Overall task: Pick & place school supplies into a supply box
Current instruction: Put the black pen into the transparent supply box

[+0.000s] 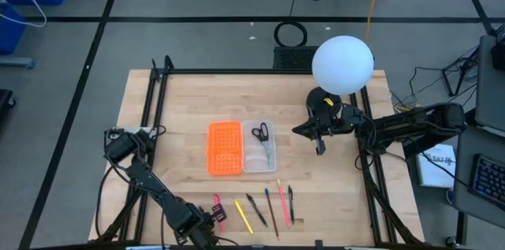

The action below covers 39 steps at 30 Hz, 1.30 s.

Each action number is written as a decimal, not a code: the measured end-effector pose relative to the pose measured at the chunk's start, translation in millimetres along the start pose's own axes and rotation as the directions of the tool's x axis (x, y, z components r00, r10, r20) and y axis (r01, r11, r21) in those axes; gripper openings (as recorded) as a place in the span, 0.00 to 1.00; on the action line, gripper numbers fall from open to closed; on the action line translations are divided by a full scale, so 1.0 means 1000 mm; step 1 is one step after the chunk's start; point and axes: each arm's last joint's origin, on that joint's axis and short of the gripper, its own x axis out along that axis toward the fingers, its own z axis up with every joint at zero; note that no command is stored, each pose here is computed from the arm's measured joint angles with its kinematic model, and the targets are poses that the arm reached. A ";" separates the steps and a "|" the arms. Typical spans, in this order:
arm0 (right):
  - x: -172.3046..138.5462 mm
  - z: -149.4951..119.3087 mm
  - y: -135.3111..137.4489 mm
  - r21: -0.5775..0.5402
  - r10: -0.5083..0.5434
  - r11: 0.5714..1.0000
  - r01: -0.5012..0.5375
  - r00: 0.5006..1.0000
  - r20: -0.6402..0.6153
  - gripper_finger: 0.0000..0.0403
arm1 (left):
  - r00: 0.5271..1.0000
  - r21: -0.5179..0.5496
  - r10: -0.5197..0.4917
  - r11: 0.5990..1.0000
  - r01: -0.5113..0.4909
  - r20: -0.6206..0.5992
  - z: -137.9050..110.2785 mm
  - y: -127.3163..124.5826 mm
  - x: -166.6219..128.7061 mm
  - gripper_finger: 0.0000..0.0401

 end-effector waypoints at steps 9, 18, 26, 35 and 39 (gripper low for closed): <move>0.000 0.000 0.000 0.010 0.000 1.000 0.000 1.000 -0.004 0.00 | 0.994 0.017 0.108 0.994 -0.107 -0.034 -0.008 0.009 -0.032 0.06; 0.000 -0.001 0.000 0.024 -0.002 1.000 0.002 1.000 -0.015 0.00 | 0.939 0.186 0.323 0.936 -0.299 -0.118 -0.023 0.029 -0.057 0.07; 0.000 -0.001 0.000 0.005 -0.002 1.000 0.002 1.000 -0.014 0.00 | 0.867 0.377 0.473 0.840 -0.390 -0.157 -0.053 0.100 -0.077 0.08; 0.000 -0.003 0.000 0.007 -0.004 1.000 0.004 0.999 -0.035 0.00 | 0.847 0.461 0.530 0.762 -0.454 -0.041 -0.100 0.194 -0.086 0.07; 0.000 -0.005 -0.001 0.003 -0.005 1.000 0.005 0.999 -0.048 0.00 | 0.869 0.460 0.494 0.772 -0.440 0.002 -0.124 0.216 -0.088 0.07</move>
